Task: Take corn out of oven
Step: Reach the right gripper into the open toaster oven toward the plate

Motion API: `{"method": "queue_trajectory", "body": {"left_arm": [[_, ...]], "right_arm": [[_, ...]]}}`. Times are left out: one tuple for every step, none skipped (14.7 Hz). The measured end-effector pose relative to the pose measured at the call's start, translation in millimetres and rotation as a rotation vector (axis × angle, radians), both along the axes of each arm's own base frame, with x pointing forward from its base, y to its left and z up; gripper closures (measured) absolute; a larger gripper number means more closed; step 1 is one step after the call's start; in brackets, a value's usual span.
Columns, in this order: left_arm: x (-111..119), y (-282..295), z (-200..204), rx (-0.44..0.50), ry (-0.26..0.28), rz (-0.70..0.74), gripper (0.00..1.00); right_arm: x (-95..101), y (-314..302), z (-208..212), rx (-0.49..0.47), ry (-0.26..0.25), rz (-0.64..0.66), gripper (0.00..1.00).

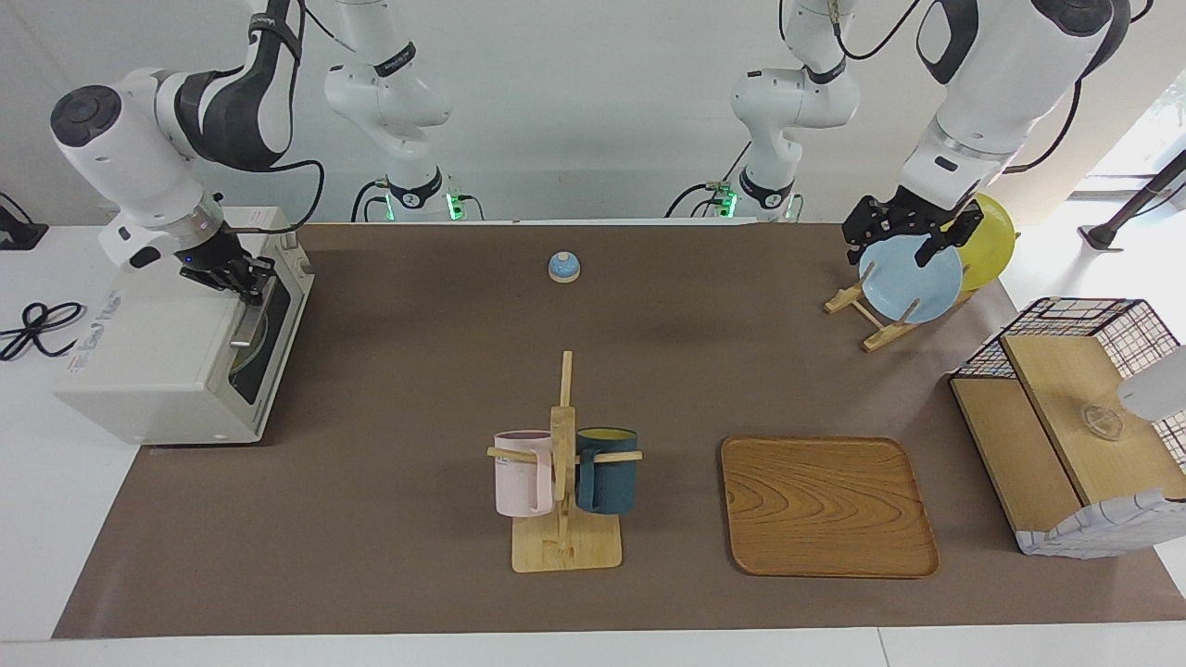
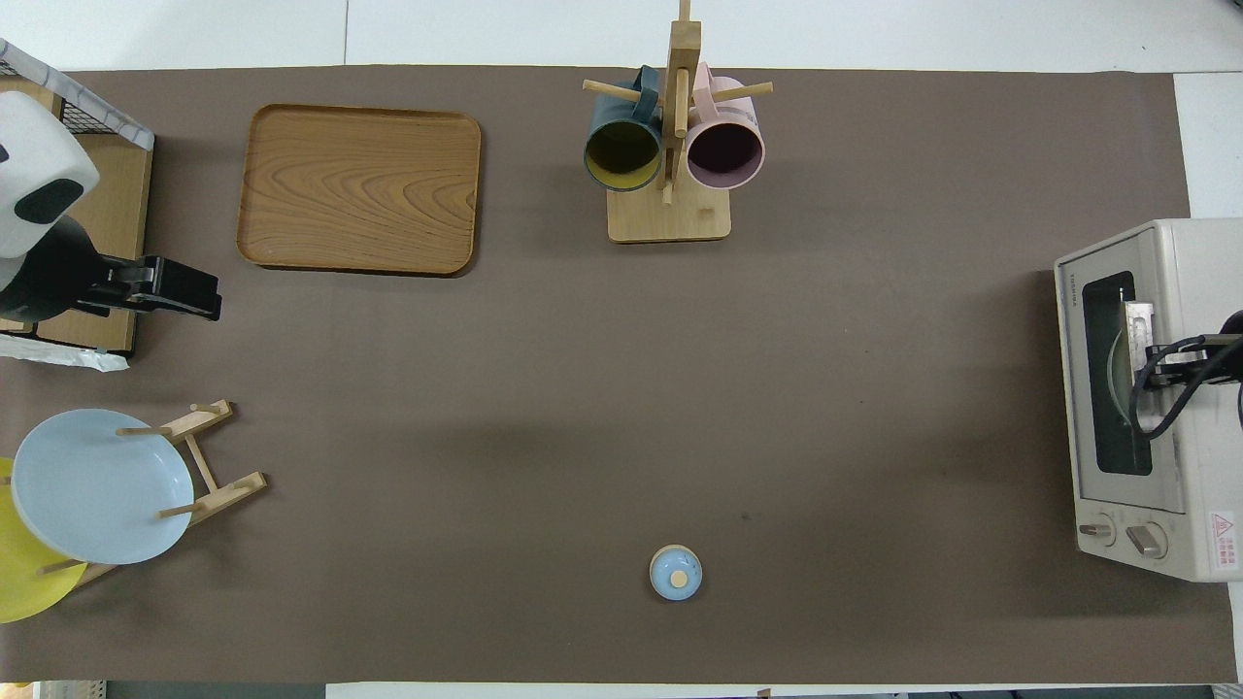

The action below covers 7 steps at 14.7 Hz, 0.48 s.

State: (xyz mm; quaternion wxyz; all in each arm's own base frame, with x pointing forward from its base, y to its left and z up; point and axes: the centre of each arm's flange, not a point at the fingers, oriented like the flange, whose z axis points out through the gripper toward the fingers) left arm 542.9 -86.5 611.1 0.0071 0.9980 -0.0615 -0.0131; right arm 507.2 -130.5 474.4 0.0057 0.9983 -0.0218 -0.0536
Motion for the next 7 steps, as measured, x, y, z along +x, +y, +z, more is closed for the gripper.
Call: {"method": "queue_trajectory", "body": {"left_arm": [[0, 0, 0, 0.000, 0.000, 0.000, 0.00], [0, 0, 0, 0.000, 0.000, 0.000, 0.00], [0, 0, 0, 0.000, 0.000, 0.000, 0.00], [0, 0, 0, 0.000, 0.000, 0.000, 0.00], [0, 0, 0, 0.000, 0.000, 0.000, 0.00], [0, 0, 0, 0.000, 0.000, 0.000, 0.00], [0, 0, 0, 0.000, 0.000, 0.000, 0.00]], "right_arm": [[-0.3, 0, -1, 0.000, -0.002, 0.001, 0.99], [-0.8, 1, -1, 0.000, -0.005, 0.002, 0.99], [-1.7, 4, -2, 0.008, -0.011, 0.002, 0.99], [-2.5, 9, -4, 0.031, -0.019, -0.001, 0.99], [-2.5, 17, -6, 0.047, -0.021, 0.004, 0.99], [-1.6, 27, -10, 0.056, -0.021, 0.018, 0.99], [-0.6, 37, -14, 0.059, -0.020, 0.035, 0.99]]}}
